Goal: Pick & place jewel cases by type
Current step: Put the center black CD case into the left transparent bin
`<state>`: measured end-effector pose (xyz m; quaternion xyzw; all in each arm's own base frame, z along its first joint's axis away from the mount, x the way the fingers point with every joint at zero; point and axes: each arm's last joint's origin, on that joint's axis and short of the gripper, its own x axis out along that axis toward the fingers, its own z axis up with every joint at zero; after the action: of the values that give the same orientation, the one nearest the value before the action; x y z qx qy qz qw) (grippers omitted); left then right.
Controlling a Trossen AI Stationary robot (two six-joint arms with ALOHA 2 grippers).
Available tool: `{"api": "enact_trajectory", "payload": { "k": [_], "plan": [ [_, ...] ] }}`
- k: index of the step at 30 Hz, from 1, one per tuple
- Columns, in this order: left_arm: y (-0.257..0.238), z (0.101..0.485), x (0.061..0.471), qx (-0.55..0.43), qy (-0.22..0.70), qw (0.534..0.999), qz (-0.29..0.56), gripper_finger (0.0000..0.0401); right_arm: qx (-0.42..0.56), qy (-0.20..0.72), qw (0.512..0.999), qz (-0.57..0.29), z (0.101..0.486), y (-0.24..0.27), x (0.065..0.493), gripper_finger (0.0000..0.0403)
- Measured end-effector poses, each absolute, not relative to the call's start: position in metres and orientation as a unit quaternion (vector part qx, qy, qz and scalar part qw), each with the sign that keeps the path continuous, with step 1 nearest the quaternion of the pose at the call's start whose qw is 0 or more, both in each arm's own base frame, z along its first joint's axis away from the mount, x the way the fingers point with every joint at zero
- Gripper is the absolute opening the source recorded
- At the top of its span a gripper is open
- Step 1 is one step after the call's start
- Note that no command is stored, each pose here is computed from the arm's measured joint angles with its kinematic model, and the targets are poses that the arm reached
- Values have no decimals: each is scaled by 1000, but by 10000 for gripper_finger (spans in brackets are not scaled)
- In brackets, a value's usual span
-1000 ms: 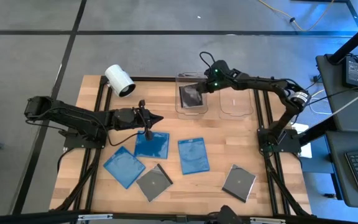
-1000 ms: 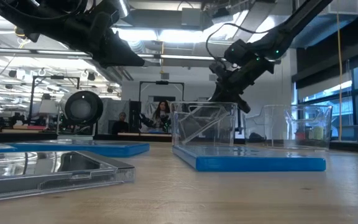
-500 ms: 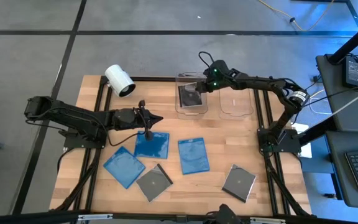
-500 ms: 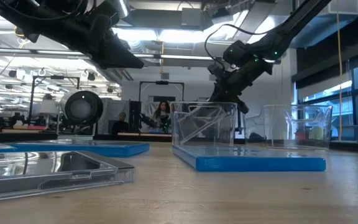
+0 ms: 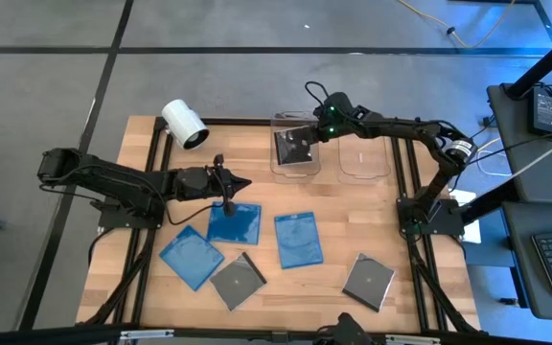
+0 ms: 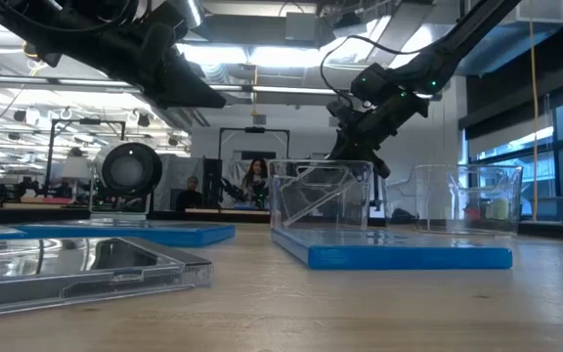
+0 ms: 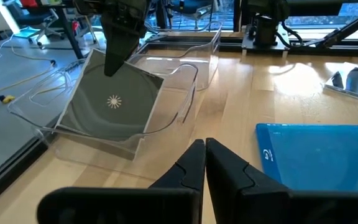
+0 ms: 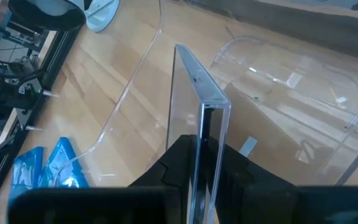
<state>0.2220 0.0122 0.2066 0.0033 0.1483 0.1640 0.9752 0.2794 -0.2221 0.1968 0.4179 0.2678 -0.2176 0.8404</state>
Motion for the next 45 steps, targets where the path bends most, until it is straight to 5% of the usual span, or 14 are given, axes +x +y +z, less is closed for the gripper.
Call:
{"api": "enact_trajectory", "payload": {
  "k": [45],
  "plan": [
    [12, 205, 221, 4, 157, 974, 164, 6, 418, 269, 840, -218, 196, -222, 279, 53]
  ]
}}
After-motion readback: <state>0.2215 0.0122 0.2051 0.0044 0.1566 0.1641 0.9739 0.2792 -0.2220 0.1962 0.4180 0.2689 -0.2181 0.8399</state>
